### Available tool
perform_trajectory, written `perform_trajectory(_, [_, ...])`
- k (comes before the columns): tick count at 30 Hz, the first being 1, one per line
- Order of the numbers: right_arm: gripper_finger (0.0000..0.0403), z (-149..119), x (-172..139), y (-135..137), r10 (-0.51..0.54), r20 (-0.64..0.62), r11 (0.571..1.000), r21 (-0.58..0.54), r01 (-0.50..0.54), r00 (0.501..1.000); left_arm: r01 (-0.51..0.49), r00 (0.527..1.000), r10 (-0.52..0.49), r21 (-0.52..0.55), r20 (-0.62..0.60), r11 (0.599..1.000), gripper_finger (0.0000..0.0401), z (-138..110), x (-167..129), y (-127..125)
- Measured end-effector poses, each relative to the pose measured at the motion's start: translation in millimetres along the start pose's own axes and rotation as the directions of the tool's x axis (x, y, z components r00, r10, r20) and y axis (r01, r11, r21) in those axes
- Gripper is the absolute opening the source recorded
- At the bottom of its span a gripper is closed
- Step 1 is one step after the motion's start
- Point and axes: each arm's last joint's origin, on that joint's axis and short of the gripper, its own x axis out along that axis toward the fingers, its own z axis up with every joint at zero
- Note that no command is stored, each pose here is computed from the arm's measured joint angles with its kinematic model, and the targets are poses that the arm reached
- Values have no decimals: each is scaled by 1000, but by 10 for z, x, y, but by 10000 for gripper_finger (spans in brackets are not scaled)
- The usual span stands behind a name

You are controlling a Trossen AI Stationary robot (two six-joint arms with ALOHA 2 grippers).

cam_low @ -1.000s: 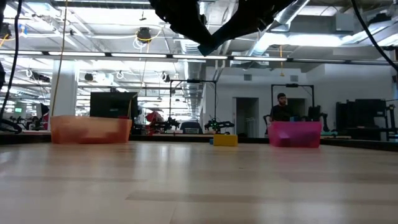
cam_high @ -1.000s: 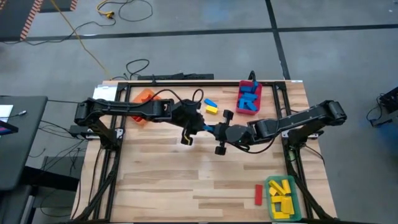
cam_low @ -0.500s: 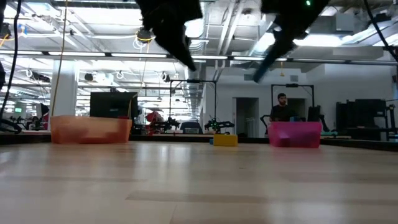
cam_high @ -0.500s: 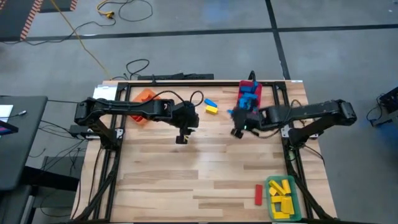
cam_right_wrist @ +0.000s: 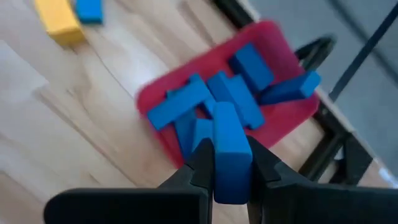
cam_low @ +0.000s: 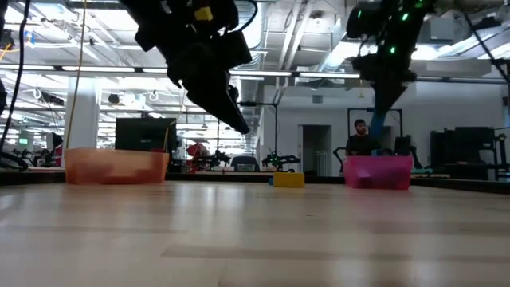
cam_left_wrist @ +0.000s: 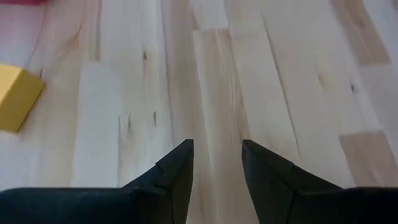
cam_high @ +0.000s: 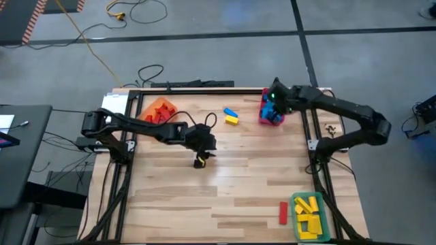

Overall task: Sort blocks
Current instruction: Put the blue block into the red bin

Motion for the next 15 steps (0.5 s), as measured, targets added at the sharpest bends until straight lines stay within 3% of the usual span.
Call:
perform_trajectory(10, [58,138,791,-341,14,-245,999,41,-4,969,-44,975,36,31,219,999,132,94,42,-72])
perform_trajectory(15, [60,152,985,-299,28,-290,1000,12,-26,957,-112,971,102,35,216,993,132,94,40,-44])
